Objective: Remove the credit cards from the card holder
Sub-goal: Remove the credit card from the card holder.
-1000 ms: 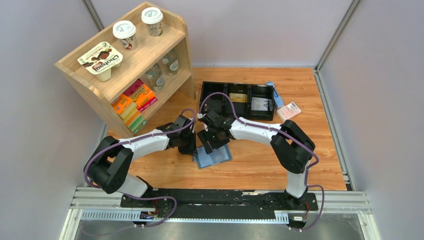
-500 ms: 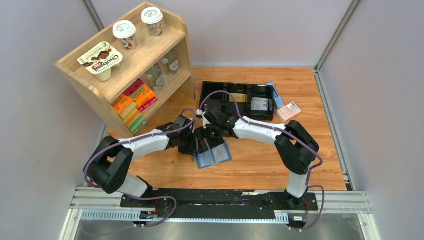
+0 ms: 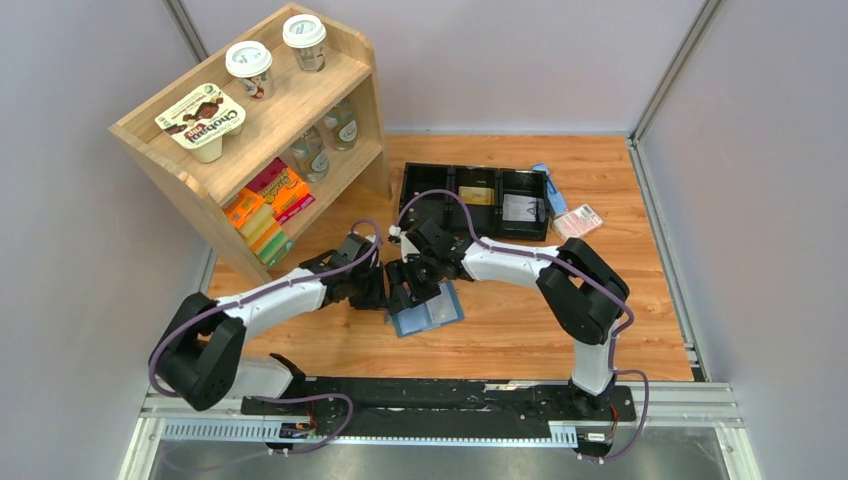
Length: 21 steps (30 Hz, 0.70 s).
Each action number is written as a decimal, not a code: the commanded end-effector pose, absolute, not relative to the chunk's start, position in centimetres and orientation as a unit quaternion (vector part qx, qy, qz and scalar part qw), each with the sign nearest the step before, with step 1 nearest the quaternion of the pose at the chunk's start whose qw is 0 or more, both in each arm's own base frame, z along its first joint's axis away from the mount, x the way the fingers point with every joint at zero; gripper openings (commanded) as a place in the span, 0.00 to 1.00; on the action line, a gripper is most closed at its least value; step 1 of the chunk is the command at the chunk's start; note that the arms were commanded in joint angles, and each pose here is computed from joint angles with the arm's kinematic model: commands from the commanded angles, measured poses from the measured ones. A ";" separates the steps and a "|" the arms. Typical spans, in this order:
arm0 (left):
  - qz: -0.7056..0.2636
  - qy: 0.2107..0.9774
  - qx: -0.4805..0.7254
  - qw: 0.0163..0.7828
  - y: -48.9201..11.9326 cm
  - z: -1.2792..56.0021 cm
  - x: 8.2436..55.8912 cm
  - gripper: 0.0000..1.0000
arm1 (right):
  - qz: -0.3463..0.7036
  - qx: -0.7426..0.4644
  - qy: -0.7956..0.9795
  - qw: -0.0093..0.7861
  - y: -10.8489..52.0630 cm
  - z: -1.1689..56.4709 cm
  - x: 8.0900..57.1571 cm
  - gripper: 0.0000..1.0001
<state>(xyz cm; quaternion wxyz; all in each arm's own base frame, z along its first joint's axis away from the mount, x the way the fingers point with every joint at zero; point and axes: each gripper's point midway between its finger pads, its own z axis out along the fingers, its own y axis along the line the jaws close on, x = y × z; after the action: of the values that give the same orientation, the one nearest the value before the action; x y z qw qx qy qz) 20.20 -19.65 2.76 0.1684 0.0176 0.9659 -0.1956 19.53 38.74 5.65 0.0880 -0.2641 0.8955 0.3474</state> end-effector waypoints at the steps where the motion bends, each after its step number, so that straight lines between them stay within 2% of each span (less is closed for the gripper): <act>1: -0.186 0.957 -0.011 0.220 -18.3 4.6 21.0 0.22 | 0.363 -0.259 0.891 0.086 39.5 5.4 19.8 0.64; 8: -0.226 0.934 -0.019 0.275 -18.9 9.0 22.0 0.27 | 0.359 -0.254 0.885 0.152 38.8 9.5 22.0 0.64; 13: -0.273 0.921 -0.019 0.278 -20.9 11.2 22.7 0.29 | 0.337 -0.204 0.897 0.201 34.7 10.9 24.8 0.63; 21: -0.354 0.905 -0.037 0.233 -25.4 11.3 23.9 0.29 | 0.322 -0.126 0.917 0.200 28.5 8.6 25.9 0.49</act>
<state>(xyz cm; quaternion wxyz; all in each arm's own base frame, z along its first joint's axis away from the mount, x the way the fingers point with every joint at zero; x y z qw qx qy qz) 22.46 -22.23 9.59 0.2430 -0.0229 0.9259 -0.2883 25.96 30.16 9.53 0.1984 -0.1504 0.9116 0.3271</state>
